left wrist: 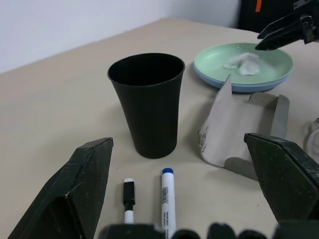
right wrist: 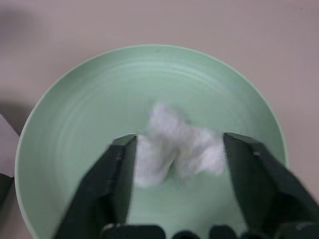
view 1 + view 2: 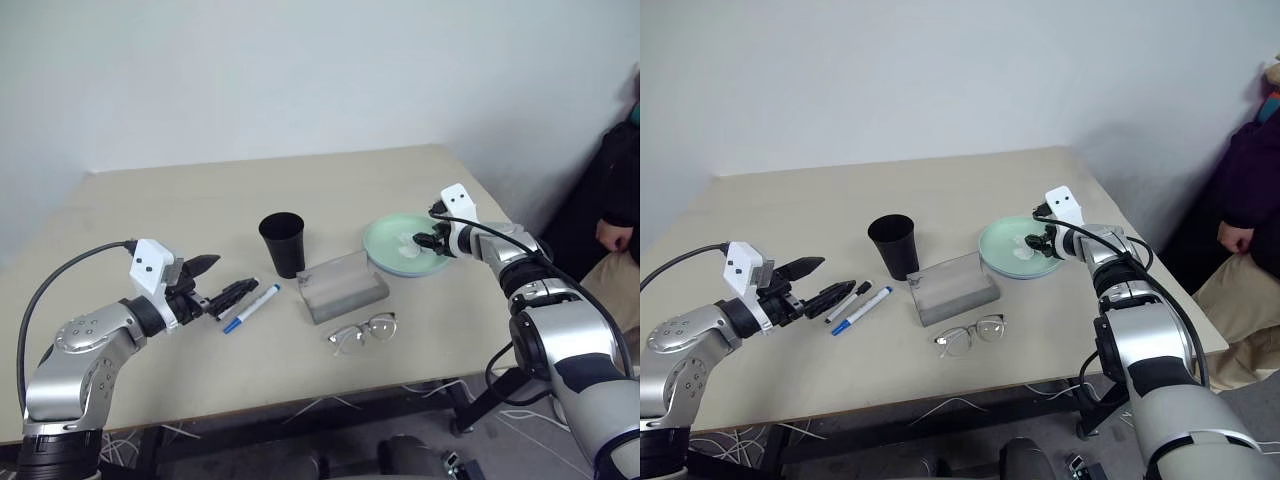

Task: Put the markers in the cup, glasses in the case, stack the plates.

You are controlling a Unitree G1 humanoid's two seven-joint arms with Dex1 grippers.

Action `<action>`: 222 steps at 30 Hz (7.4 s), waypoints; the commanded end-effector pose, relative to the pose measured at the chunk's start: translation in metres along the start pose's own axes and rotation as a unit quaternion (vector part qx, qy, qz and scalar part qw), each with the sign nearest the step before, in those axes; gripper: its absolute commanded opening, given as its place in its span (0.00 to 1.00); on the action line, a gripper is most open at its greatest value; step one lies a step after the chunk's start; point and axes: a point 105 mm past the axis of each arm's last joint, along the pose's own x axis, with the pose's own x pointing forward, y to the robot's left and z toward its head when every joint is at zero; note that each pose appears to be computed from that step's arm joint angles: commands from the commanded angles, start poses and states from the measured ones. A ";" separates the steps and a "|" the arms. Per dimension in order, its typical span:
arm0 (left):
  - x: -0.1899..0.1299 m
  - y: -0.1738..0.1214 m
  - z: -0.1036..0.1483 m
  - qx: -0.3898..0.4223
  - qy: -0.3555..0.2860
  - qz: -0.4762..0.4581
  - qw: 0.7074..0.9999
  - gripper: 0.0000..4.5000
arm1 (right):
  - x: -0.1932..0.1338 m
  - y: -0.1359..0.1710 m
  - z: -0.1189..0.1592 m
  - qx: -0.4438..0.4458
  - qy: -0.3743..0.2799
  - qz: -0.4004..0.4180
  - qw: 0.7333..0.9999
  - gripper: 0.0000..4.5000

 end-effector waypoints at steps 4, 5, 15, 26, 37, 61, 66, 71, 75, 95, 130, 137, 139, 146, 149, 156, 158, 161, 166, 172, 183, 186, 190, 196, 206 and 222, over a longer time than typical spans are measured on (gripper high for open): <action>0.010 -0.007 0.022 0.046 -0.017 -0.022 0.999 1.00 | -0.020 -0.013 0.026 -0.033 -0.040 0.017 0.998 0.99; 0.012 -0.007 0.022 0.053 -0.013 -0.023 0.998 1.00 | -0.023 -0.014 0.028 -0.039 -0.042 0.023 0.998 0.99; 0.048 -0.049 0.020 0.088 0.011 -0.112 0.990 1.00 | -0.067 -0.026 0.033 -0.101 -0.034 0.066 0.992 0.99; 0.099 -0.111 0.021 0.143 0.075 -0.260 0.952 1.00 | -0.137 0.004 0.043 -0.209 -0.065 0.225 0.950 0.99; 0.127 -0.144 0.016 0.202 0.145 -0.320 0.914 1.00 | -0.140 0.013 0.038 -0.221 -0.070 0.233 0.944 0.99; 0.159 -0.170 -0.014 0.264 0.286 -0.343 0.855 1.00 | -0.168 0.019 0.027 -0.254 -0.080 0.248 0.932 0.99; 0.161 -0.173 -0.019 0.266 0.299 -0.343 0.850 1.00 | -0.168 0.019 0.025 -0.255 -0.082 0.243 0.932 0.99; 0.161 -0.173 -0.024 0.265 0.313 -0.342 0.845 1.00 | -0.167 0.019 0.024 -0.255 -0.081 0.240 0.933 0.99; 0.161 -0.173 -0.027 0.267 0.319 -0.338 0.844 1.00 | -0.166 0.019 0.024 -0.255 -0.081 0.239 0.933 0.99; 0.163 -0.168 -0.030 0.282 0.322 -0.327 0.842 0.06 | -0.159 0.023 0.028 -0.264 -0.089 0.237 0.931 1.00; 0.154 -0.171 0.003 0.097 0.353 -0.359 0.859 0.75 | -0.151 0.028 0.028 -0.266 -0.086 0.245 0.928 1.00; 0.158 -0.164 0.000 0.152 0.347 -0.344 0.859 0.82 | -0.150 0.028 0.027 -0.265 -0.086 0.245 0.929 1.00; 0.161 -0.163 -0.002 0.169 0.346 -0.334 0.860 0.82 | -0.150 0.029 0.026 -0.264 -0.086 0.246 0.928 1.00; 0.168 -0.163 -0.002 0.199 0.353 -0.311 0.860 0.82 | -0.149 0.029 0.026 -0.263 -0.086 0.247 0.929 1.00; 0.171 -0.168 0.000 0.206 0.348 -0.313 0.860 0.82 | -0.149 0.029 0.026 -0.263 -0.086 0.246 0.929 1.00; 0.173 -0.180 0.002 0.212 0.343 -0.322 0.857 0.82 | -0.148 0.029 0.026 -0.262 -0.087 0.244 0.930 1.00; 0.173 -0.181 0.000 0.219 0.344 -0.324 0.854 0.82 | -0.148 0.030 0.026 -0.262 -0.087 0.244 0.930 1.00; 0.173 -0.184 -0.002 0.225 0.343 -0.326 0.852 0.82 | -0.148 0.030 0.026 -0.262 -0.088 0.243 0.930 1.00; 0.174 -0.185 -0.006 0.238 0.344 -0.325 0.848 0.74 | -0.148 0.029 0.025 -0.261 -0.088 0.240 0.931 1.00; 0.173 -0.189 -0.010 0.241 0.346 -0.329 0.845 0.31 | -0.148 0.029 0.025 -0.262 -0.088 0.240 0.931 1.00; 0.171 -0.190 -0.015 0.241 0.349 -0.334 0.842 0.01 | -0.147 0.030 0.026 -0.264 -0.089 0.240 0.930 1.00; 0.174 -0.189 -0.007 0.234 0.338 -0.332 0.849 0.01 | -0.147 0.031 0.026 -0.265 -0.090 0.241 0.930 1.00; 0.175 -0.186 0.008 0.216 0.323 -0.333 0.859 0.01 | -0.146 0.031 0.026 -0.265 -0.090 0.241 0.929 1.00; 0.174 -0.166 0.037 0.193 0.305 -0.315 0.878 0.01 | -0.149 0.027 0.024 -0.265 -0.084 0.240 0.930 1.00; 0.183 -0.104 0.069 0.228 0.295 -0.237 0.897 0.01 | -0.148 0.024 0.023 -0.265 -0.077 0.244 0.930 1.00; 0.200 -0.109 0.017 0.233 0.337 -0.233 0.882 0.01 | -0.148 0.029 0.024 -0.262 -0.086 0.250 0.928 1.00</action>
